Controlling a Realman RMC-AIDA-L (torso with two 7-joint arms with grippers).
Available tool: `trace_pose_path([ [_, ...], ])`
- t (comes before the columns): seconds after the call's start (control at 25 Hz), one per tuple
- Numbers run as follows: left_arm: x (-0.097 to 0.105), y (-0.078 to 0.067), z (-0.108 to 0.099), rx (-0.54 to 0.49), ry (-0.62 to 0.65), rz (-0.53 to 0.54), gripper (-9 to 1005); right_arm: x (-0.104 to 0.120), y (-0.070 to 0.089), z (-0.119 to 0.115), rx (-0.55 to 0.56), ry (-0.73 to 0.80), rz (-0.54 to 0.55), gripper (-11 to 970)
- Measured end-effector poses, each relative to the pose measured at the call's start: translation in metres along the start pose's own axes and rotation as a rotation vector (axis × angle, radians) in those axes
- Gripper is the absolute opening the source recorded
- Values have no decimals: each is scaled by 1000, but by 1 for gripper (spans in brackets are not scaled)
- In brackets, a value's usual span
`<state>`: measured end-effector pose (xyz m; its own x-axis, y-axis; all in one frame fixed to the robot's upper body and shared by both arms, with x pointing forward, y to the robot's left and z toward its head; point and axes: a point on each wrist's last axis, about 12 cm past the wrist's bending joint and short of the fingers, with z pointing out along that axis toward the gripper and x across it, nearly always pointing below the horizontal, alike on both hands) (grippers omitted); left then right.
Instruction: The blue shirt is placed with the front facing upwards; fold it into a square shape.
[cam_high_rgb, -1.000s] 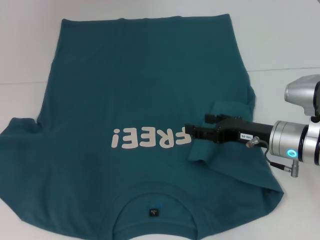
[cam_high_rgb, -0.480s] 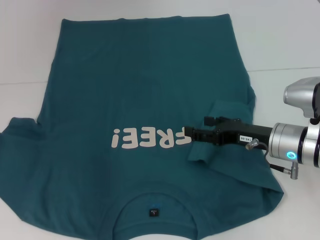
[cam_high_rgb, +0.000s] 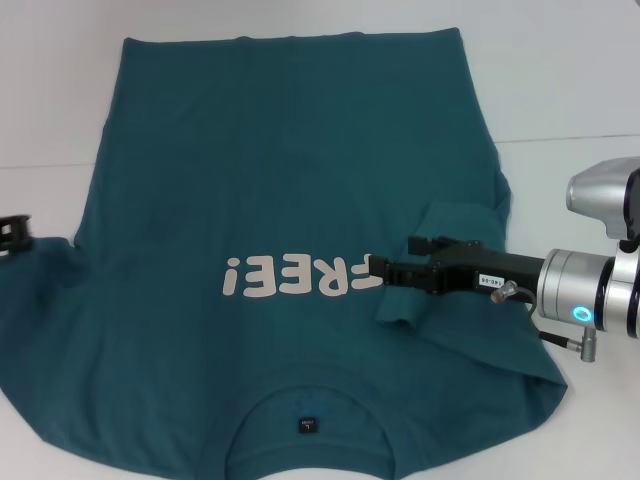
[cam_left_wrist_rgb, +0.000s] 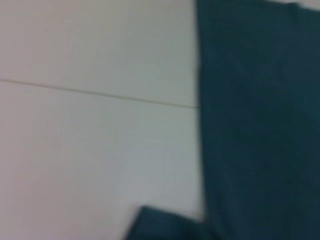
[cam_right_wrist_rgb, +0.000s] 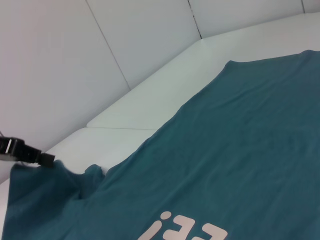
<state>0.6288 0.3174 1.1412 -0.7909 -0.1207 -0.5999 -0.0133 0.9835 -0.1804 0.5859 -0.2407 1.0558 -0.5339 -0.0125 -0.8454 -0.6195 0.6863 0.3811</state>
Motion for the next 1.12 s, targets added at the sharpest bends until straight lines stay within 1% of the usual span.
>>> trace_pose_path([
  [0.16, -3, -14, -1, 87, -6, -7, 39, 2, 0, -1, 2, 1, 0, 941],
  [0.4, -4, -29, 2, 160, -5, -14, 39, 3, -1, -3, 6, 3, 0, 941],
  [0.6, -1, -39, 9, 182, 16, -2, 39, 4, -2, -4, 8, 3, -5, 941],
  [0.92, 0, -68, 19, 225, 29, 52, 39, 5, -2, -3, 7, 5, -7, 941],
  [1.12, 3, -80, 27, 248, 39, 69, 40, 7, -1, -4, 8, 8, -1, 941],
])
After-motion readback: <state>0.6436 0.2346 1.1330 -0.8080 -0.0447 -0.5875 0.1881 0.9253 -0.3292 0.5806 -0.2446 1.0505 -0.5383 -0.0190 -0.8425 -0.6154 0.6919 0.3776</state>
